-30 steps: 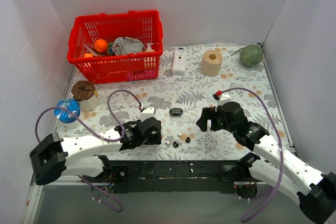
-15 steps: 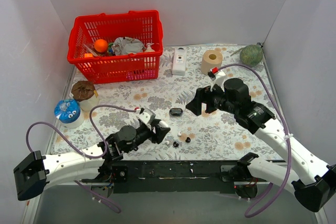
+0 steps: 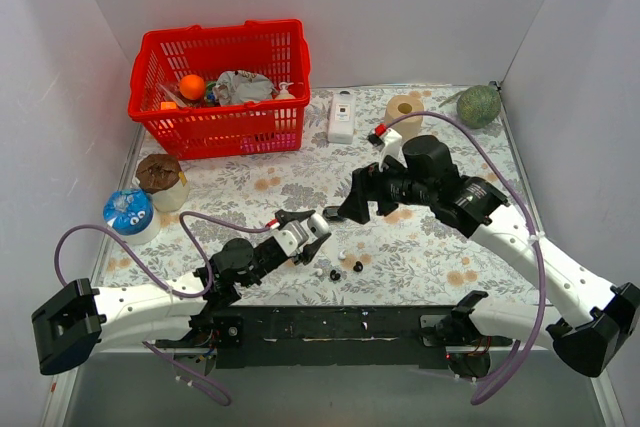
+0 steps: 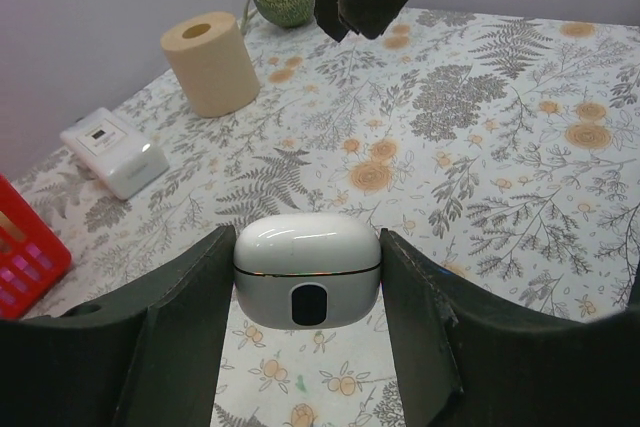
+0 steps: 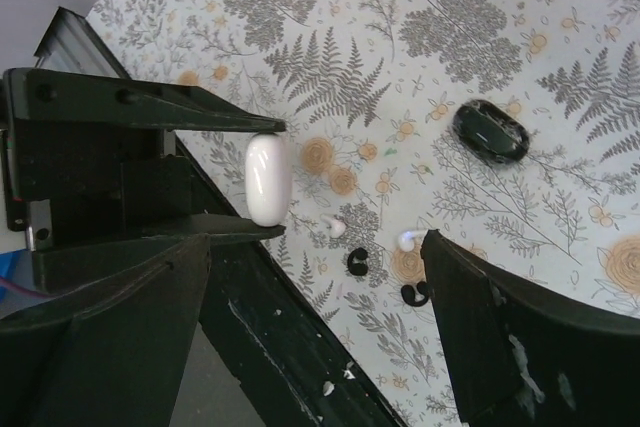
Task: Insert the wireless bluetooth earbuds into the charging case
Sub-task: Pick up the charging case at the center of the board, then open the charging case.
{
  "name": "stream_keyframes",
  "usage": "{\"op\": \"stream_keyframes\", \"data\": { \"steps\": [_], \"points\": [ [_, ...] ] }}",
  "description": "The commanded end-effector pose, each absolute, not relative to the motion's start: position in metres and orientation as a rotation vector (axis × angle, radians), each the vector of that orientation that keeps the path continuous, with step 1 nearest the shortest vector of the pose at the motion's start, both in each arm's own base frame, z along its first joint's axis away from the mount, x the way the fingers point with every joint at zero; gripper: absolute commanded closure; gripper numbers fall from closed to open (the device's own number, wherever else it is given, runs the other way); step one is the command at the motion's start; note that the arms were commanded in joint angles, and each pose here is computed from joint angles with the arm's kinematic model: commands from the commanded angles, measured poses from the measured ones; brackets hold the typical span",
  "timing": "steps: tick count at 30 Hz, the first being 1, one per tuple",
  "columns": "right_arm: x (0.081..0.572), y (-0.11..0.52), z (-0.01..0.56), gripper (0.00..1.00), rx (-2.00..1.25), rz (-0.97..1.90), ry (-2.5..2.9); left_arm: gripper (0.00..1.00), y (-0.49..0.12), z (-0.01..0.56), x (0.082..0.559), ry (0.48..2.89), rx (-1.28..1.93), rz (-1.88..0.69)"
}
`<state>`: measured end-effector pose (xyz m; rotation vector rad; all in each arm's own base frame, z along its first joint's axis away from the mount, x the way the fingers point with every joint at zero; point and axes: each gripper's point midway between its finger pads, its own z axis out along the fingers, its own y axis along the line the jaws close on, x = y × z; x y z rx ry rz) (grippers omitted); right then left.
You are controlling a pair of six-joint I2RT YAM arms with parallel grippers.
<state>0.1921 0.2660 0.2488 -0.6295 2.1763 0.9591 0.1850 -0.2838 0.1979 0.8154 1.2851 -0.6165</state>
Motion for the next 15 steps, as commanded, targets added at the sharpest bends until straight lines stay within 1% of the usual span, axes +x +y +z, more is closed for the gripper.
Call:
{"op": "stream_keyframes", "data": {
  "steps": [1, 8, 15],
  "points": [
    [0.187, 0.285, 0.280, 0.05, -0.726, 0.957, 2.066, 1.00, -0.284, 0.233, 0.185, 1.152, 0.804, -0.587],
    [0.187, 0.306, 0.270, 0.04, -0.779, 0.876, 2.103, 1.00, -0.289, 0.235, 0.185, 1.153, 0.827, -0.591],
    [0.195, 0.315, 0.252, 0.05, -0.781, 0.769, 2.156, 1.00, -0.293, 0.242, 0.184, 1.141, 0.828, -0.607]
  ]
}}
